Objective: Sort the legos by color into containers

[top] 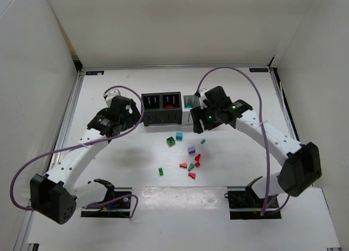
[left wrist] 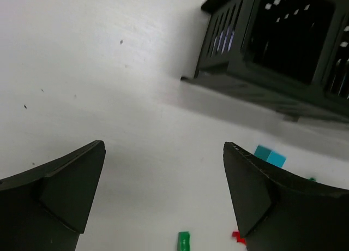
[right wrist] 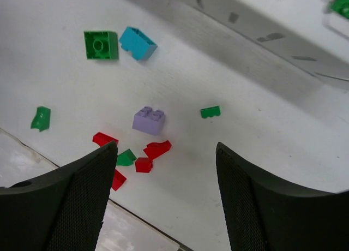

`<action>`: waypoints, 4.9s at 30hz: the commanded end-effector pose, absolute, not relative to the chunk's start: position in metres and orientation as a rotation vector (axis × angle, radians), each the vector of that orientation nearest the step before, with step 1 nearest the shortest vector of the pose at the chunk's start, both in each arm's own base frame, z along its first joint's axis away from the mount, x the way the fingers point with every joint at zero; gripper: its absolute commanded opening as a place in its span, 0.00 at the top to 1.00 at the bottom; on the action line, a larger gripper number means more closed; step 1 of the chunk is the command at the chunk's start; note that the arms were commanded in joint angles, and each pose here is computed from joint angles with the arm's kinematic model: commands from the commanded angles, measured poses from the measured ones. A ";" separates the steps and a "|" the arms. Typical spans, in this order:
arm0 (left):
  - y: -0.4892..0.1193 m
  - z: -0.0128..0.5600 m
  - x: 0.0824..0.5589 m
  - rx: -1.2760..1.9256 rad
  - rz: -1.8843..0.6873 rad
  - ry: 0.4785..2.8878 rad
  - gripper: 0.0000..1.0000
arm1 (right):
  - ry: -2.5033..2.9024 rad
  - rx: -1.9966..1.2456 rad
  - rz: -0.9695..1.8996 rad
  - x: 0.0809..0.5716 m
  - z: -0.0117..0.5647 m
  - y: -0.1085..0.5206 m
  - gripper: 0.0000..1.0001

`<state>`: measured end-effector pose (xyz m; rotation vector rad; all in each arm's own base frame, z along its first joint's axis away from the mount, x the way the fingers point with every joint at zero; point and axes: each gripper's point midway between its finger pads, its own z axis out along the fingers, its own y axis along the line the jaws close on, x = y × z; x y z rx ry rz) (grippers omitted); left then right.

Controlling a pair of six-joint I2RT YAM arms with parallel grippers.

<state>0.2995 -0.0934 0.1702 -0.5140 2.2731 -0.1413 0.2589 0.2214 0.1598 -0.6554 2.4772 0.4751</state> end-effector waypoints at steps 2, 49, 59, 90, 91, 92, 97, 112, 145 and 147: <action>-0.099 0.159 0.263 -0.508 -0.202 2.327 0.00 | 2.499 -0.838 0.418 0.243 0.129 0.244 0.23; -0.084 0.162 0.240 -0.526 -0.102 2.293 0.00 | 2.520 -1.116 0.392 0.222 0.107 0.292 0.82; -0.074 0.171 0.236 -0.515 -0.066 2.277 0.00 | 2.100 -1.126 0.618 0.292 0.248 0.369 0.82; -0.086 0.182 0.229 -0.428 -0.182 2.290 0.00 | 2.063 -1.177 0.477 0.360 0.214 0.436 0.35; -0.087 0.183 0.229 -0.427 -0.186 2.289 0.00 | 2.062 -1.174 0.477 0.360 0.215 0.435 0.33; -0.087 0.183 0.229 -0.426 -0.189 2.288 0.00 | 2.058 -1.175 0.479 0.360 0.216 0.436 0.30; -0.091 0.187 0.231 -0.375 -0.195 2.294 0.00 | 2.030 -1.149 0.510 0.355 0.238 0.430 0.26; -0.221 0.157 0.260 0.413 -0.242 2.348 0.02 | 2.146 -0.538 0.435 0.329 0.263 0.236 0.21; -0.320 0.059 0.310 0.620 -0.295 2.379 0.23 | 2.217 -0.353 0.316 0.326 0.244 0.162 0.21; -0.320 0.057 0.310 0.614 -0.292 2.379 0.27 | 2.217 -0.360 0.323 0.325 0.244 0.164 0.20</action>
